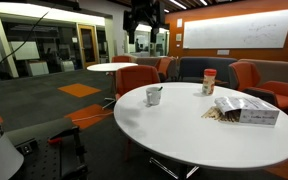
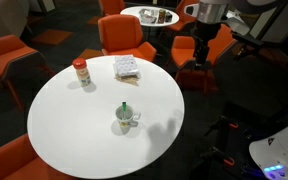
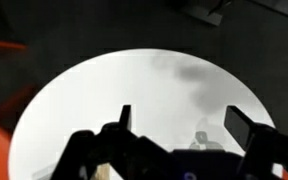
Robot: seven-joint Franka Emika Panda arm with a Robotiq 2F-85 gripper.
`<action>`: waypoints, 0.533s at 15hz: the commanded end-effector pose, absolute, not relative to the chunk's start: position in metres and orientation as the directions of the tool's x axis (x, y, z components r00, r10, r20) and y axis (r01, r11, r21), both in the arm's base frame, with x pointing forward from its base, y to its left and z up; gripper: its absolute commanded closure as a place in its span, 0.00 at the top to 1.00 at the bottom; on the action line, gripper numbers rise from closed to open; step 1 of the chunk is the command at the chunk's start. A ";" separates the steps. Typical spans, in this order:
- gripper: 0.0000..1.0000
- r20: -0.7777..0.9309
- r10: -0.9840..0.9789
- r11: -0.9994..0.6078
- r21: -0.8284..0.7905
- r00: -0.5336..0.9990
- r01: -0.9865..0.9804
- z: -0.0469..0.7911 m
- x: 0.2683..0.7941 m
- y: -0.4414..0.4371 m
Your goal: Remove the green and white object from the mug and place it on the table
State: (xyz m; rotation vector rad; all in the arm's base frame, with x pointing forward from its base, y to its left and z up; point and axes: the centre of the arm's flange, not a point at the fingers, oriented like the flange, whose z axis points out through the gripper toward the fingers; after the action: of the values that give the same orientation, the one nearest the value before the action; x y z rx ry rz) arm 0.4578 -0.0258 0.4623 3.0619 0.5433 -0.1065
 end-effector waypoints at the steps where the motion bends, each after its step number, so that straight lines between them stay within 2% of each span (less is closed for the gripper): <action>1: 1.00 -0.122 0.512 -0.852 0.053 0.850 0.521 0.443 0.497 0.004; 8: 1.00 -0.274 0.760 -0.597 0.064 0.589 0.800 0.371 0.531 0.072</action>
State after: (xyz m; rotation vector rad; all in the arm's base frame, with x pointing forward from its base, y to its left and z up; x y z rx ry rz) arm 0.5157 0.0606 0.3822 2.7684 1.1429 -0.2979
